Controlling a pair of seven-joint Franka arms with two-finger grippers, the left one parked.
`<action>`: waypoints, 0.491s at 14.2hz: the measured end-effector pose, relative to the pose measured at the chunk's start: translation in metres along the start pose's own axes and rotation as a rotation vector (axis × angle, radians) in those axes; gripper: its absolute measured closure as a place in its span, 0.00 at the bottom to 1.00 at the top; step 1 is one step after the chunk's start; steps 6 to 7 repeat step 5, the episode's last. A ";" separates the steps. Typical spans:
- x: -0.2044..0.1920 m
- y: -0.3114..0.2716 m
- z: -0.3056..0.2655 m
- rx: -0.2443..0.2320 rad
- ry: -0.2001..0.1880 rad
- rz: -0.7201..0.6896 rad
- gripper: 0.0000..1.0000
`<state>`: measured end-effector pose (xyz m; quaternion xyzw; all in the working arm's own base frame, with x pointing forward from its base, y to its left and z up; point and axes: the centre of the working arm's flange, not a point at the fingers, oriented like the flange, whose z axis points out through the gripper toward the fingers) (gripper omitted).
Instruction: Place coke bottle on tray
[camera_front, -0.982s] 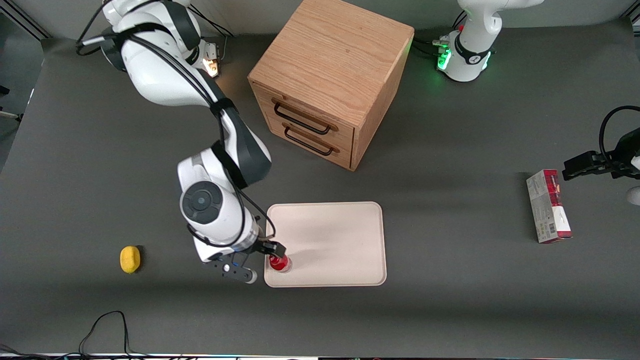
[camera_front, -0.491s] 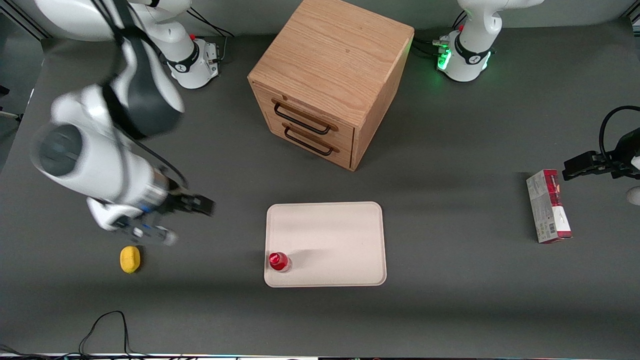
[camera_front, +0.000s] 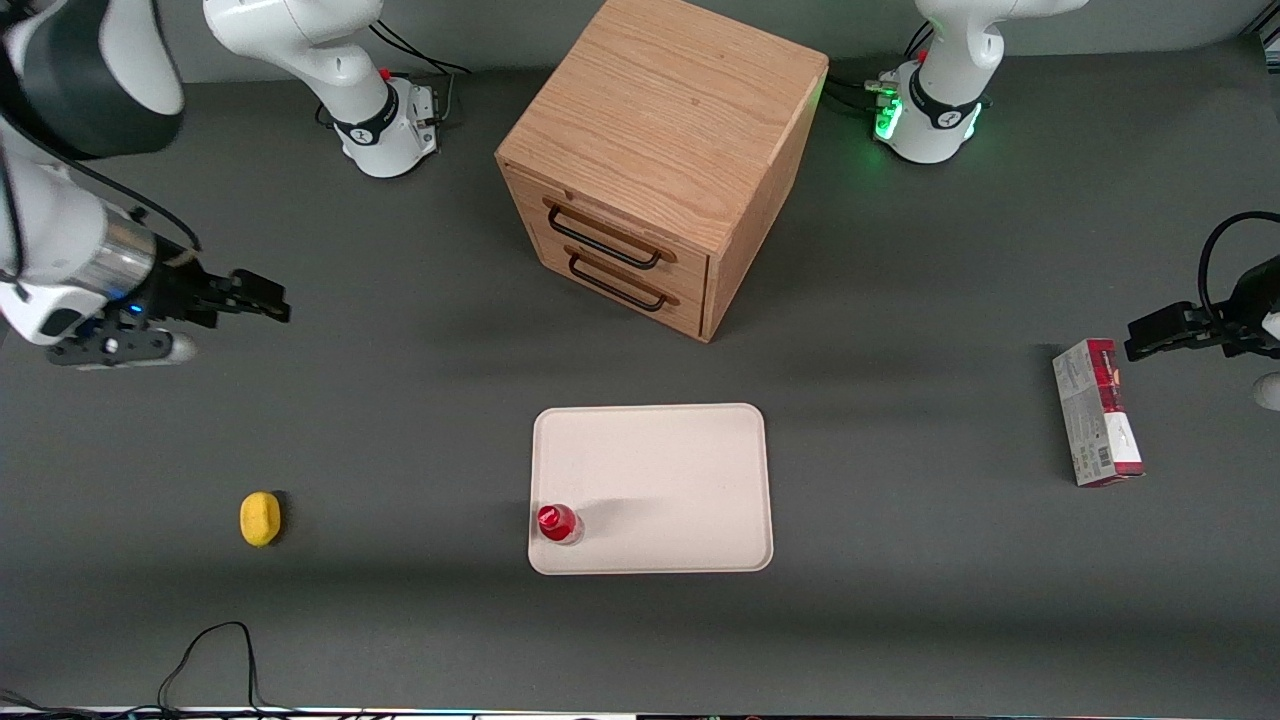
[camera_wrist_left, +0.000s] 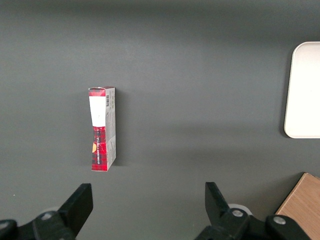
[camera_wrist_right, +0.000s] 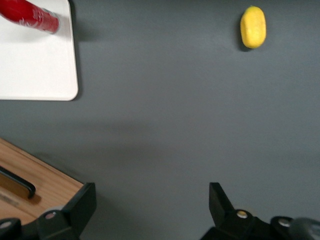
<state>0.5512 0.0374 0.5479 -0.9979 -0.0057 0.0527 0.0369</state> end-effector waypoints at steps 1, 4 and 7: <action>-0.003 0.008 -0.005 0.004 0.005 0.007 0.00; -0.006 0.019 -0.010 0.006 0.007 0.019 0.00; -0.006 0.015 -0.010 0.005 0.004 0.012 0.00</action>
